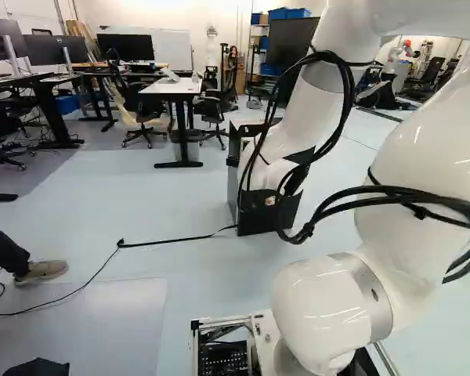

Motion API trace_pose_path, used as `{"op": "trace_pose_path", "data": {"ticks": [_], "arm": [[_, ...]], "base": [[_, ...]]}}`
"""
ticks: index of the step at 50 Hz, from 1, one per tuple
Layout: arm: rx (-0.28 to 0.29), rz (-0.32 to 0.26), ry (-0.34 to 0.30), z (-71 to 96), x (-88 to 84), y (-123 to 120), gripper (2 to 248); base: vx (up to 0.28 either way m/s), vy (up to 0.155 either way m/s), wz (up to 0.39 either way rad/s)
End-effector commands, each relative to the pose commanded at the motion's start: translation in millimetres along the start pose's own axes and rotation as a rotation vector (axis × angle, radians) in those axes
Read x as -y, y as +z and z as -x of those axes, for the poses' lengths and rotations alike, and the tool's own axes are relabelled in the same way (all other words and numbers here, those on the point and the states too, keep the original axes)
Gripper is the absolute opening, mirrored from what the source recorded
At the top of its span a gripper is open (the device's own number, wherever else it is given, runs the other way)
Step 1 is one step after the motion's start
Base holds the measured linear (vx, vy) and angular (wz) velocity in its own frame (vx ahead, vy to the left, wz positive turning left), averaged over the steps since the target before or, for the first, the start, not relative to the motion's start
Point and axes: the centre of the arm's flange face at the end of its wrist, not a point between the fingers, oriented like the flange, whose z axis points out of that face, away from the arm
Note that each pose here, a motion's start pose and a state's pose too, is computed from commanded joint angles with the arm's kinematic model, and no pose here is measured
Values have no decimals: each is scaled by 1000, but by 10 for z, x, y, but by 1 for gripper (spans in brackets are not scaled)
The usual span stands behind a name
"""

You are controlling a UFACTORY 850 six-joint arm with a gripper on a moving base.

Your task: Open the fridge door

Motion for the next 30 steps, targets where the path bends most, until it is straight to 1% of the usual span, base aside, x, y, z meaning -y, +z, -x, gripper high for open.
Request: {"op": "trace_pose_path", "data": {"ticks": [30], "arm": [[-9, 10, 32, -196, 175, 568, 247]], "base": [[0, 0, 0]]}}
